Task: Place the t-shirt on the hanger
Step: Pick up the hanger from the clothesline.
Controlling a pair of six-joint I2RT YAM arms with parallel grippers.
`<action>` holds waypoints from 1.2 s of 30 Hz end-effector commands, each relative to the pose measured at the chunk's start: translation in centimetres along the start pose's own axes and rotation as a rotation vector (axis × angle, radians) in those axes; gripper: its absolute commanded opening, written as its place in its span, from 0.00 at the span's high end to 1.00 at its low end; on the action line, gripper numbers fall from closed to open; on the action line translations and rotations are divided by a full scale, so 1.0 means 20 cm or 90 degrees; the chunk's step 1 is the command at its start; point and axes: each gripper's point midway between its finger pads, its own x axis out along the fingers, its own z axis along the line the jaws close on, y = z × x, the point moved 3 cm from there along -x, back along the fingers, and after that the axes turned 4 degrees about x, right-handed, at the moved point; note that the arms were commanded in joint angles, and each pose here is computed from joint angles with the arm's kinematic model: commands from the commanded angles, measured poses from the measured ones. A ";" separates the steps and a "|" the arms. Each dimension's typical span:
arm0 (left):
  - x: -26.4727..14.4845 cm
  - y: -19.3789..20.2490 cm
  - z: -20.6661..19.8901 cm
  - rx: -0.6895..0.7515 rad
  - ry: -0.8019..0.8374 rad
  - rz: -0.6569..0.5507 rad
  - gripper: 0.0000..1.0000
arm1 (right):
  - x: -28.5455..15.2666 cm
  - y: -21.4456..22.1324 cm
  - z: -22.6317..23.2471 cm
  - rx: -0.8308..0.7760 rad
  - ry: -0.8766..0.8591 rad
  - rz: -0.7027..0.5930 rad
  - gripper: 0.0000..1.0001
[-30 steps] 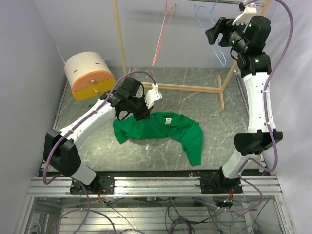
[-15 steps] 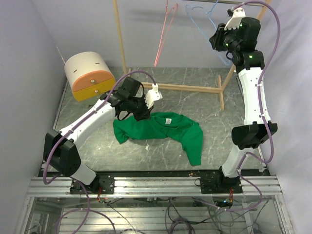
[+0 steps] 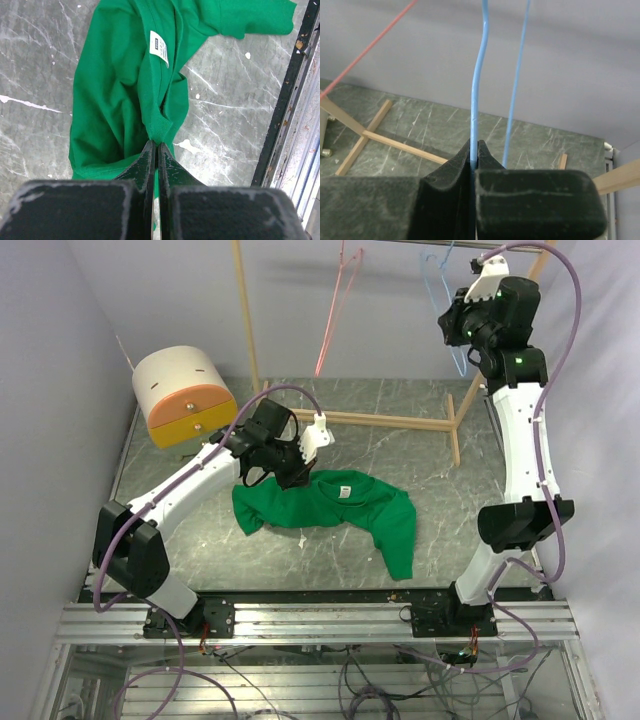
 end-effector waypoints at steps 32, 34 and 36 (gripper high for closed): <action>0.01 -0.05 0.03 -0.010 -0.026 -0.022 0.93 | -0.58 -0.19 0.10 -0.080 0.010 -0.061 1.00; -0.01 -0.07 0.06 -0.008 -0.054 -0.028 0.93 | -0.60 -0.11 0.10 -0.084 0.001 -0.016 1.00; -0.03 -0.10 0.09 -0.005 -0.081 -0.030 0.93 | -0.63 0.01 0.11 -0.085 -0.008 0.026 1.00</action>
